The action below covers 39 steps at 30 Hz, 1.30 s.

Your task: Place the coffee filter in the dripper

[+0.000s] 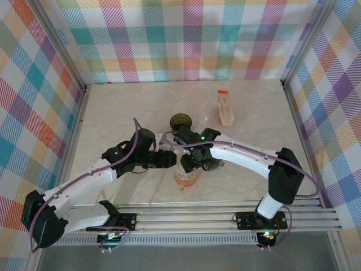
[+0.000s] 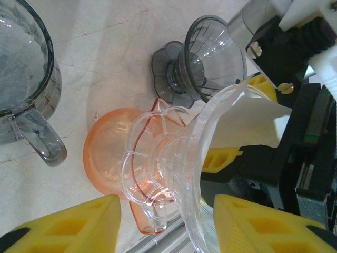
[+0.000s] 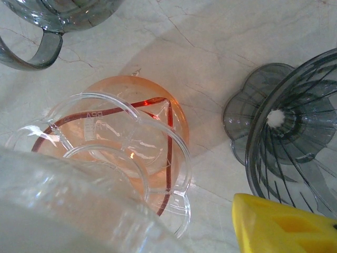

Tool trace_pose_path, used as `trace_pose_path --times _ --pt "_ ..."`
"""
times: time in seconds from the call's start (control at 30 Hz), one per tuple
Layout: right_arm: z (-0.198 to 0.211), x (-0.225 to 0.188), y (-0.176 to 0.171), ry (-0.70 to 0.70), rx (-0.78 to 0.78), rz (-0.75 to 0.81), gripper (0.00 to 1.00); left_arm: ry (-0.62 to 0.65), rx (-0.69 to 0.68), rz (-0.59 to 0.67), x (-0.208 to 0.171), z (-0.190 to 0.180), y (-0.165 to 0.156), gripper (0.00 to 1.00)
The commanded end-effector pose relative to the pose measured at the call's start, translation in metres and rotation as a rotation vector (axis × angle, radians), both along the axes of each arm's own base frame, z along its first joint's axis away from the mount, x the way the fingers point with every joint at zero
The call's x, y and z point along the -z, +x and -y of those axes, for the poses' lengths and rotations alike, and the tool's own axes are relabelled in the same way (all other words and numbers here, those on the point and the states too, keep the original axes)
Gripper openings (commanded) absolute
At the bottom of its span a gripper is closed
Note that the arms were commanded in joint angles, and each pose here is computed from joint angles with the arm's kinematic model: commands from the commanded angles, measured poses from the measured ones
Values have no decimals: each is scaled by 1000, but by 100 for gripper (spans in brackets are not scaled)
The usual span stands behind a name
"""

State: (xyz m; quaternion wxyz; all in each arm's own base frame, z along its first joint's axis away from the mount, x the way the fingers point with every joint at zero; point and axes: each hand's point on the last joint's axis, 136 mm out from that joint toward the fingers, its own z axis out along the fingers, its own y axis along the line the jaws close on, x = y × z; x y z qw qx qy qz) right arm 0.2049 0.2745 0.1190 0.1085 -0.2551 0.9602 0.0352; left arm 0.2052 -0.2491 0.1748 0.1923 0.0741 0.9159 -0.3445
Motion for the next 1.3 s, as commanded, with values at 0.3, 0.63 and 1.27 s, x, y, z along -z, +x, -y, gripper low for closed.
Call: trace_pose_path --times 0.3,0.63,1.27 --pt "6 19 -5 -37 4 -42 63 -14 24 -18 7 5 -5 56" --pt "5 15 -2 -28 8 -31 63 -22 21 -22 8 7 -4 53" --pt "-5 -18 5 71 16 43 65 -4 28 -31 13 7 -4 37"
